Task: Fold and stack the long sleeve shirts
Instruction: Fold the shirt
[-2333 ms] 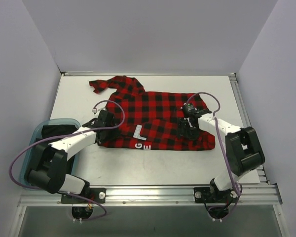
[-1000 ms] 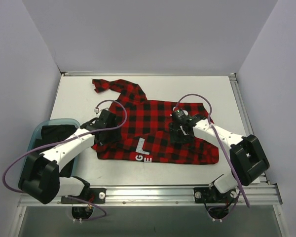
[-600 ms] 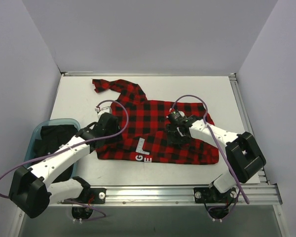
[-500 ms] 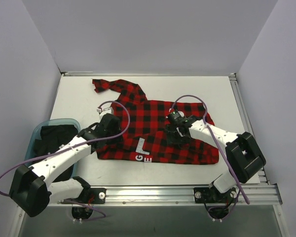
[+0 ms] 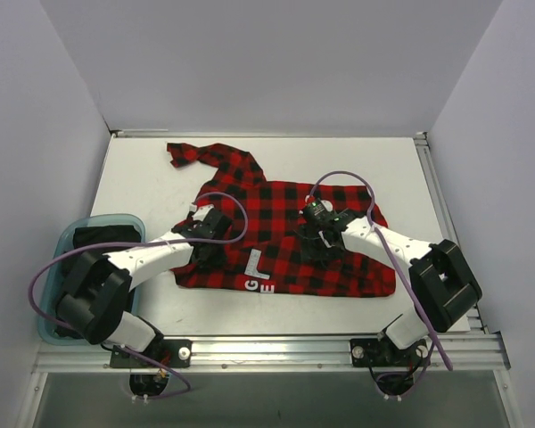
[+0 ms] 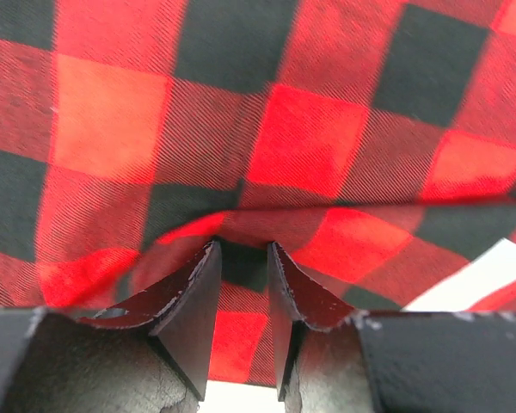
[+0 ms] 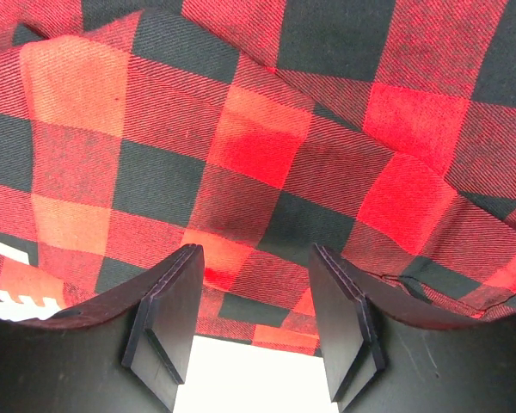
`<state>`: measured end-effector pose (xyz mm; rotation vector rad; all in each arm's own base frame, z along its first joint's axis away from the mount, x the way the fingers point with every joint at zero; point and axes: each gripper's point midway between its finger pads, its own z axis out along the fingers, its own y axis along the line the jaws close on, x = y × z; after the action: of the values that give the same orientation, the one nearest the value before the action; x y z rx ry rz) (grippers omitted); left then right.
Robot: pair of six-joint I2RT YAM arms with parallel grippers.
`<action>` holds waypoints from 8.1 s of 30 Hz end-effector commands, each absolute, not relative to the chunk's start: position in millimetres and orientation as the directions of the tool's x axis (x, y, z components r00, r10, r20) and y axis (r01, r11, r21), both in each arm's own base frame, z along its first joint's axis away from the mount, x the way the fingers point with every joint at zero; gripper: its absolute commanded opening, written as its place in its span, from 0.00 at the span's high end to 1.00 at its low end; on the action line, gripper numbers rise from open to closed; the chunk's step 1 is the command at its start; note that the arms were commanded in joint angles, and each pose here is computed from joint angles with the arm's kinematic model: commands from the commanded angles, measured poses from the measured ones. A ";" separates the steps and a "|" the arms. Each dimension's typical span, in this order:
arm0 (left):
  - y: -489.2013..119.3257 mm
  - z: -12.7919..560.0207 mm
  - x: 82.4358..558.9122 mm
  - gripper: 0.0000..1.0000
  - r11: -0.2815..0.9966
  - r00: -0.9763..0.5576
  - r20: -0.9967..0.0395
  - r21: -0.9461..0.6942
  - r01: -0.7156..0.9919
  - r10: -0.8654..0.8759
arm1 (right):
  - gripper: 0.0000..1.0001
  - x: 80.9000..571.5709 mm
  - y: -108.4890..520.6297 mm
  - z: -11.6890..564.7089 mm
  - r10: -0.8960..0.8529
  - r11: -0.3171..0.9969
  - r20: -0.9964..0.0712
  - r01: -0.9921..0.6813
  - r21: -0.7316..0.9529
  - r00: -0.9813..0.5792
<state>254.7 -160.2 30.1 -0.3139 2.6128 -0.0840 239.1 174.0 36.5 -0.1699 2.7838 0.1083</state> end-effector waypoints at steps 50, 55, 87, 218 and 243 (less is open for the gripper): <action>-126.9 97.3 325.7 0.28 0.936 -0.820 -0.457 -0.230 -0.265 -0.345 | 0.49 312.0 96.5 72.8 0.105 0.993 -0.300 0.085 0.079 -0.948; -122.2 59.2 331.0 0.29 0.935 -0.846 -0.400 -0.181 -0.305 -0.354 | 0.49 306.4 84.9 37.4 0.167 0.985 -0.236 0.155 0.070 -0.957; -83.6 83.6 385.8 0.25 0.963 -0.803 -0.541 -0.057 -0.262 -0.251 | 0.48 326.8 31.3 89.6 0.326 0.945 -0.369 0.294 0.143 -0.870; -96.0 47.0 245.7 0.97 0.956 -0.886 -0.364 -0.175 -0.237 -0.286 | 1.00 288.8 -2.5 45.0 0.411 0.902 -0.407 0.428 0.052 -0.816; -103.0 131.3 375.2 0.04 0.961 -0.736 -0.618 -0.186 -0.206 -0.277 | 0.17 256.9 58.5 109.7 0.346 0.938 -0.495 0.278 0.207 -0.797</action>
<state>329.8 -109.4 129.4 -0.3639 2.4900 -0.2269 267.5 45.8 99.1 0.4707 2.5402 0.1077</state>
